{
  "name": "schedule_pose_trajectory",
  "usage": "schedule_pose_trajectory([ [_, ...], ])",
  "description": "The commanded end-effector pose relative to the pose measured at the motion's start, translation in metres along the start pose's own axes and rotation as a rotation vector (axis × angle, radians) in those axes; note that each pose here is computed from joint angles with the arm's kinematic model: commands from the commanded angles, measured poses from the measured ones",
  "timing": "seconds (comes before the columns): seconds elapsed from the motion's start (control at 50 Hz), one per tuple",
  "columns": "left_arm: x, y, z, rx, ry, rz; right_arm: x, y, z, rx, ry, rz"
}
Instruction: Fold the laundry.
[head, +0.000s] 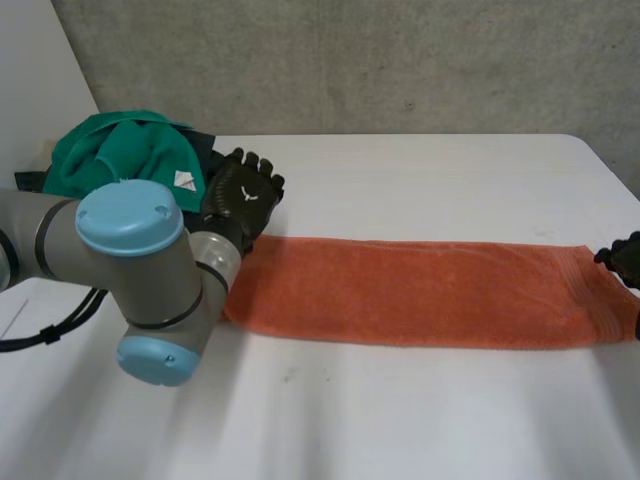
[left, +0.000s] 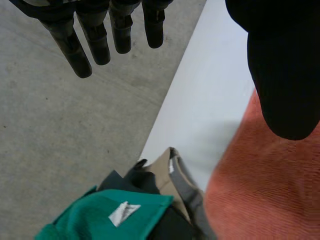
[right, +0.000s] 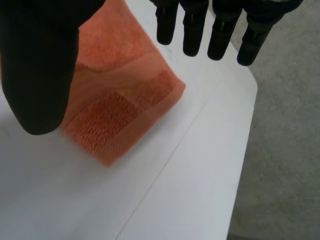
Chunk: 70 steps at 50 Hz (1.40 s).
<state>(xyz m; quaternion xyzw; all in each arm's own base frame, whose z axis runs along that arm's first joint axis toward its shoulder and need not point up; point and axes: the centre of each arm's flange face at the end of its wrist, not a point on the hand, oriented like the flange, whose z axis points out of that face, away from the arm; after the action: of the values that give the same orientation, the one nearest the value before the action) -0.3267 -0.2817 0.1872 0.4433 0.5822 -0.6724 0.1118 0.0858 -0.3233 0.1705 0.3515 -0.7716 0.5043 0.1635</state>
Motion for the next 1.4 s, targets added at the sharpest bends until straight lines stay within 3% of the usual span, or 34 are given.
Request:
schedule_pose_trajectory([
  [0.02, 0.002, 0.002, -0.001, -0.005, 0.005, -0.005, -0.006, 0.019, 0.022, 0.001, 0.035, -0.007],
  [0.14, 0.002, 0.002, 0.0, -0.003, 0.003, -0.004, -0.007, 0.03, 0.034, -0.02, 0.031, 0.003],
  [0.3, -0.003, 0.0, -0.003, -0.001, -0.008, -0.005, 0.04, 0.053, 0.039, -0.075, 0.167, 0.006],
  [0.42, -0.009, -0.001, -0.012, -0.005, -0.012, -0.007, 0.095, 0.049, 0.036, -0.1, 0.328, -0.163],
  [0.52, -0.014, 0.003, -0.017, -0.021, -0.018, -0.008, 0.101, 0.036, 0.035, -0.112, 0.369, -0.277],
  [0.56, -0.016, 0.004, -0.018, -0.026, -0.021, -0.008, 0.087, 0.012, 0.035, -0.046, 0.349, -0.304],
  [0.64, -0.028, 0.006, -0.023, -0.036, -0.048, -0.026, 0.024, -0.081, 0.017, 0.276, 0.282, -0.348],
  [0.76, -0.043, 0.008, -0.028, -0.043, -0.082, -0.091, -0.053, -0.15, -0.023, 0.596, 0.157, -0.376],
  [0.78, -0.045, 0.008, -0.029, -0.042, -0.087, -0.101, -0.085, -0.163, -0.038, 0.681, 0.084, -0.398],
  [0.92, -0.044, 0.012, -0.039, -0.059, -0.077, -0.137, -0.226, -0.169, -0.086, 0.907, -0.287, -0.512],
  [1.06, -0.036, 0.019, -0.043, -0.082, -0.055, -0.136, -0.281, -0.144, -0.09, 0.901, -0.398, -0.611],
  [1.14, -0.034, 0.019, -0.042, -0.08, -0.049, -0.137, -0.271, -0.146, -0.084, 0.843, -0.345, -0.57],
  [1.2, -0.036, 0.013, -0.041, -0.063, -0.059, -0.137, -0.242, -0.162, -0.09, 0.796, -0.278, -0.429],
  [1.24, -0.039, 0.006, -0.039, -0.036, -0.069, -0.138, -0.199, -0.169, -0.087, 0.735, -0.209, -0.281],
  [1.3, -0.037, -0.011, -0.038, 0.021, -0.074, -0.137, -0.16, -0.148, -0.078, 0.577, -0.214, -0.117],
  [1.4, -0.031, -0.031, -0.039, 0.081, -0.062, -0.138, -0.147, -0.102, -0.069, 0.338, -0.322, 0.014],
])
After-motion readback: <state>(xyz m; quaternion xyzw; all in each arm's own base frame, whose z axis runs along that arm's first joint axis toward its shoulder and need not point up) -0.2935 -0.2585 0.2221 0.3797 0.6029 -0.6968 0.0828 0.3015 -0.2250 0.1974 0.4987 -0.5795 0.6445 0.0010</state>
